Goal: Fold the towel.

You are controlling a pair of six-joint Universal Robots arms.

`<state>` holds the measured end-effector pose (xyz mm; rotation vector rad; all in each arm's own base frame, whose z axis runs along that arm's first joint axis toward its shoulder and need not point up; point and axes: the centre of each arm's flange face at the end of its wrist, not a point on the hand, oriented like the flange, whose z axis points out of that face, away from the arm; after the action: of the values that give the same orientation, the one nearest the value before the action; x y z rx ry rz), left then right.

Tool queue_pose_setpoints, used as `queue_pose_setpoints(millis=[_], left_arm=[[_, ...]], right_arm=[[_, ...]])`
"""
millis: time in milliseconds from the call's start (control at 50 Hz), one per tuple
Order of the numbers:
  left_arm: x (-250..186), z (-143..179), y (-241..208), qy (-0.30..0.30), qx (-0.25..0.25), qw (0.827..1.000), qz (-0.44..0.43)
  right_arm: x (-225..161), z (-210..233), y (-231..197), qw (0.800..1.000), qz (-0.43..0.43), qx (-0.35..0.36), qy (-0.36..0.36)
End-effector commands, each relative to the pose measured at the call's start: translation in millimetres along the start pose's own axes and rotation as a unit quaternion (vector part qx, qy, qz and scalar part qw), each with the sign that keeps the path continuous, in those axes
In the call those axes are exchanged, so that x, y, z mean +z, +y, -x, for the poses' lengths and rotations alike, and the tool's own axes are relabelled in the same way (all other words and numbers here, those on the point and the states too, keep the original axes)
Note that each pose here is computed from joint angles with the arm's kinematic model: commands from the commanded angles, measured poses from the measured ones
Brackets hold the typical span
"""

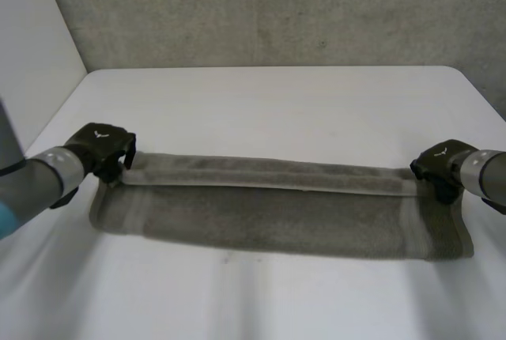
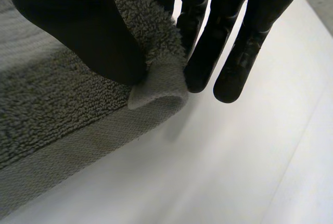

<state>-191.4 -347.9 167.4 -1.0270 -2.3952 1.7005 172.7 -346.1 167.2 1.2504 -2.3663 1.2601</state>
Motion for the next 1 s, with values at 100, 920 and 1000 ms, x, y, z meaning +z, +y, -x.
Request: queue_pose_setpoints(millis=[100, 920, 1000], left_arm=[[39, -4, -2, -0.031, 0.028, 0.998, -0.044], [-19, -14, -25, -0.072, -0.031, 0.994, -0.080], [-26, -17, -21, -0.065, -0.070, 0.992, -0.078]], right_arm=[[22, 3, -6, 0.999, -0.026, 0.009, 0.031], [-63, 21, 6, 0.987, -0.124, 0.084, 0.063], [-66, 32, 33, 0.987, -0.118, 0.099, 0.046]])
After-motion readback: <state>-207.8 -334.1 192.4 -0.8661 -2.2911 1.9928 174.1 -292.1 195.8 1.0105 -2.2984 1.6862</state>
